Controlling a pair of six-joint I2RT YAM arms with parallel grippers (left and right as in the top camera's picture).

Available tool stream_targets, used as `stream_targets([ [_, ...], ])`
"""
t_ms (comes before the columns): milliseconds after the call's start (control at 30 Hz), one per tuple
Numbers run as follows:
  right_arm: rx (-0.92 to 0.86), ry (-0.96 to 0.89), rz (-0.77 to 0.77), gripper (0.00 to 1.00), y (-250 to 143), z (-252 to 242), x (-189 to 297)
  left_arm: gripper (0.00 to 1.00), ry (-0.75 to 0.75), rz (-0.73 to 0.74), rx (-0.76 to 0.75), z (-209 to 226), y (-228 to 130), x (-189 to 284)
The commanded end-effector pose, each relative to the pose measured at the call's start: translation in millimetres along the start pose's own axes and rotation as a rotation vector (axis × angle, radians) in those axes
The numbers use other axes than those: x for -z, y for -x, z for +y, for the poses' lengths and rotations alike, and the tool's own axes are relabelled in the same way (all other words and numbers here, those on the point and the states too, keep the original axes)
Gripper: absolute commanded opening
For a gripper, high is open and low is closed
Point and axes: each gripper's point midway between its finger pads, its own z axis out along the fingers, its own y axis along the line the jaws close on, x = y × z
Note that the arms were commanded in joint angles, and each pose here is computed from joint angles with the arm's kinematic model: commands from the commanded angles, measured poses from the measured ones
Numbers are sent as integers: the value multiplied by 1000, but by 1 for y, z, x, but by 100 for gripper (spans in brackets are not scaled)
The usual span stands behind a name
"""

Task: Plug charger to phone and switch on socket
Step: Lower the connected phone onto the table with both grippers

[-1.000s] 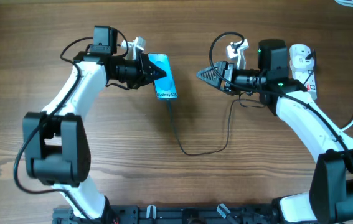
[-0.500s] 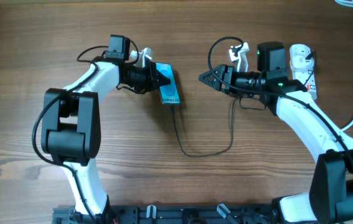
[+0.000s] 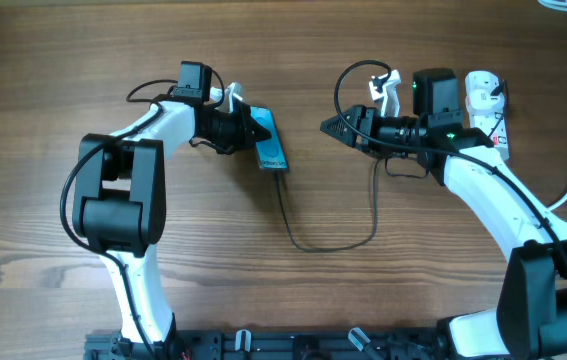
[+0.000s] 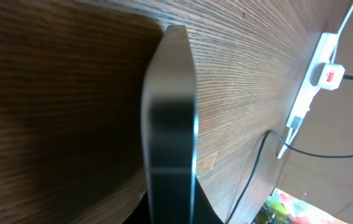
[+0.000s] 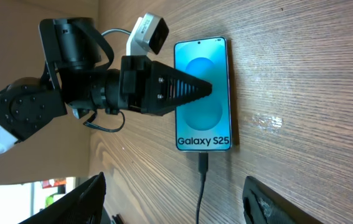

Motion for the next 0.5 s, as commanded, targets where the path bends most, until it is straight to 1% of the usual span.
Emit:
stream_targets([
  [0,18,-20,0,71,1,-4,-3,25,1,0,13,2,1,-1],
  [67,18,-20,0,71,1,-4,-3,42,7,-3,13,3,1,-1],
  [167,15,-21,2,71,0,-5,-3,51,8,-4,13,3,1,-1],
  [267,13,-23,4,71,-1,-5,-3,54,10,-5,13,3,1,-1],
  [333,12,-24,6,71,-1,-6,-3,56,48,-13,25,10,2,-1],
  [467,20,-28,15,71,-3,-7,-3,58,231,-42,95,49,1,10],
])
